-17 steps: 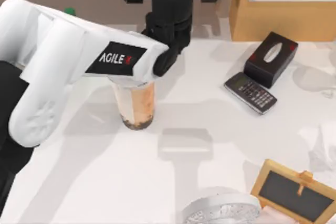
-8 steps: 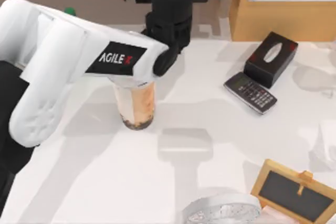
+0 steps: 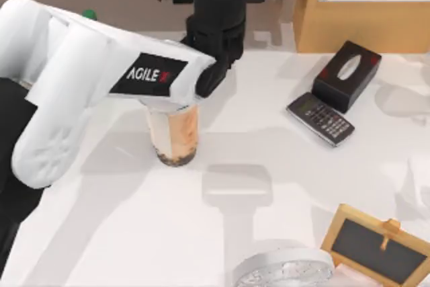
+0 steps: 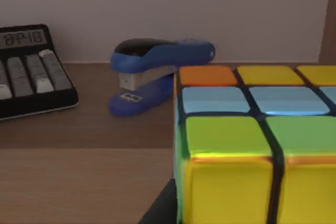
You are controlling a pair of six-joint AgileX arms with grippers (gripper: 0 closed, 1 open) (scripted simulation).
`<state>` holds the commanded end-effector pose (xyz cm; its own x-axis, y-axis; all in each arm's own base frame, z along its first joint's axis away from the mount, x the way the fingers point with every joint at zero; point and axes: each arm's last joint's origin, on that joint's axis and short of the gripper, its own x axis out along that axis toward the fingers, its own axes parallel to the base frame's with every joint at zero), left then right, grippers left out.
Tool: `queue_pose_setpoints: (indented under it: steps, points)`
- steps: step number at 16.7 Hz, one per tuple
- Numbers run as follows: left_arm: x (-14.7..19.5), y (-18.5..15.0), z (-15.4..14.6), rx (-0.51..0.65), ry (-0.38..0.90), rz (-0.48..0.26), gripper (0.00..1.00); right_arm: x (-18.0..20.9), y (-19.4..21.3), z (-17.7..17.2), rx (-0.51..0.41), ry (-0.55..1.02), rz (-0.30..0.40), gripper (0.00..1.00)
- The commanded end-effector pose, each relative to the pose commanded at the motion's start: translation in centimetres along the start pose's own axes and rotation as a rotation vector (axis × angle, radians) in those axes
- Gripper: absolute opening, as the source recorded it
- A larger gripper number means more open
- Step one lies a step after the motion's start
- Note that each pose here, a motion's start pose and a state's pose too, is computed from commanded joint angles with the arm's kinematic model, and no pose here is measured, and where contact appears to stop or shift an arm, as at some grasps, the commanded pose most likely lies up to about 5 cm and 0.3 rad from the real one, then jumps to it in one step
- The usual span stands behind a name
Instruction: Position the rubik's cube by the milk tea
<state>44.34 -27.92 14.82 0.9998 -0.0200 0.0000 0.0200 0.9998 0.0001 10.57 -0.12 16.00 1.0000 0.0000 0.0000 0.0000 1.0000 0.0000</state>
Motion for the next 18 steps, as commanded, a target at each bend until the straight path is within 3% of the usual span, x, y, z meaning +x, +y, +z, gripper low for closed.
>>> queue_pose_setpoints:
  steps: [7,12,18]
  points:
    - [-0.1,-0.1,0.2,0.000,-0.002,-0.004,0.00,0.0,0.0,0.0,0.000,0.000,0.000,1.00]
    - [3.1,2.8,3.4,-0.018,-0.045,-0.017,0.00,0.0,0.0,0.0,0.000,0.000,0.000,1.00]
    - [3.9,3.7,3.9,-0.032,-0.046,-0.004,0.00,0.0,0.0,0.0,0.000,0.000,0.000,1.00]
